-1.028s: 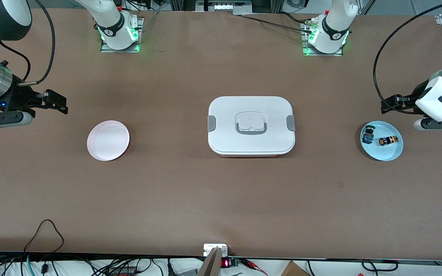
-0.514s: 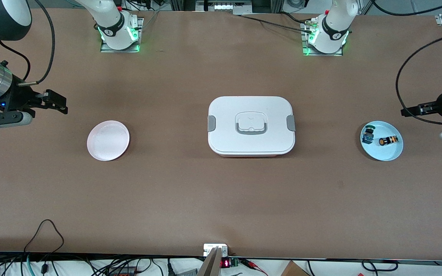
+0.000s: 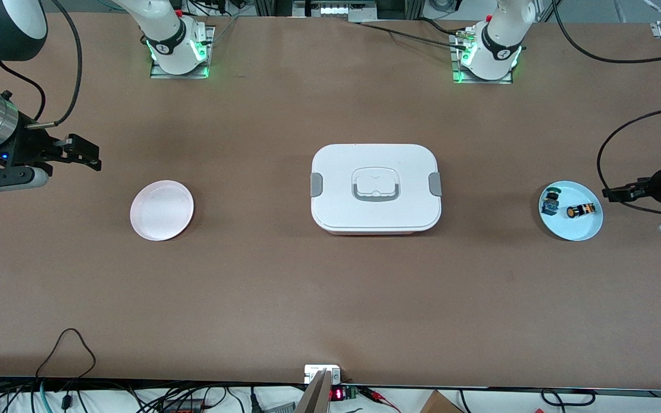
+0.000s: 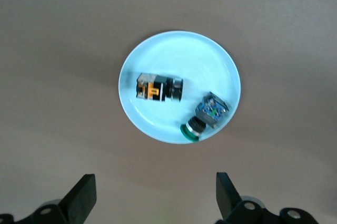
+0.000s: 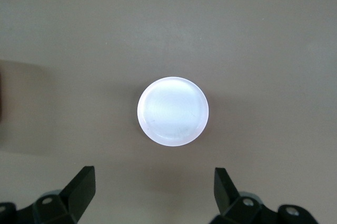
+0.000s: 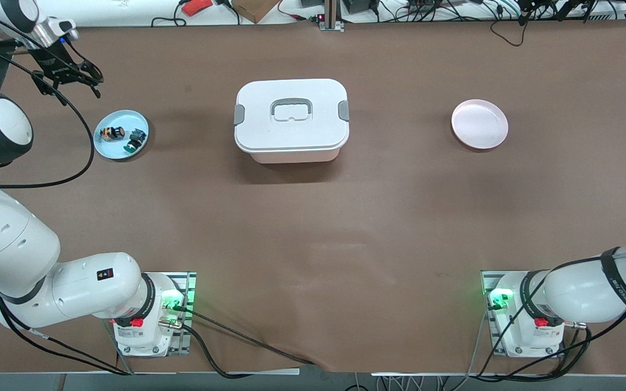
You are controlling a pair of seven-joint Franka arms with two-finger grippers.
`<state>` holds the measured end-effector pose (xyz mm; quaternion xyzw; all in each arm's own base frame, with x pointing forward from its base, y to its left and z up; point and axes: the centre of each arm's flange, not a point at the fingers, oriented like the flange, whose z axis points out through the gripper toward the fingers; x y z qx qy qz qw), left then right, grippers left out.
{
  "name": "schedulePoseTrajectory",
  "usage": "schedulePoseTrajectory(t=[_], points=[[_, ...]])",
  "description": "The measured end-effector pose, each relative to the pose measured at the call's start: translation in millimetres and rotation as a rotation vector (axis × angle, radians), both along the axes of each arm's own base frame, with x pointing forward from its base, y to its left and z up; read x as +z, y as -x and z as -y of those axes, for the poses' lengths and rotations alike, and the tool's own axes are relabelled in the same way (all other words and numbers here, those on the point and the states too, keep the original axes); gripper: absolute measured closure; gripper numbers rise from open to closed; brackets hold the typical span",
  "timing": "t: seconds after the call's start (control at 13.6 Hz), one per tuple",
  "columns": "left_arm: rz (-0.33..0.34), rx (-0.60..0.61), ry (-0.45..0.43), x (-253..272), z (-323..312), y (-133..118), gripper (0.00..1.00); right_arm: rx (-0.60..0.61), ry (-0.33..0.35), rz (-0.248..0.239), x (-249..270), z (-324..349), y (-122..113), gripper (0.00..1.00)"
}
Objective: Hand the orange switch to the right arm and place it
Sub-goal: 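Lower the left gripper over the orange switch on the blue plate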
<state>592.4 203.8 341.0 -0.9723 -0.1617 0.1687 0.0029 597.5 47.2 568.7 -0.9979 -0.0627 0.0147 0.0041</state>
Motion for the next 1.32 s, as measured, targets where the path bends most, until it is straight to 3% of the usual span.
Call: schedulePoseTrajectory(t=[0.44, 1.32], points=[[0.054, -0.039, -0.003, -46, -4, 1, 0.0, -0.001, 0.0, 0.0, 0, 0, 0, 0.0], [0.183, -0.047, -0.036, -138, -10, 36, 0.0, -0.007, 0.001, -0.002, -1, 4, 0, 0.0]])
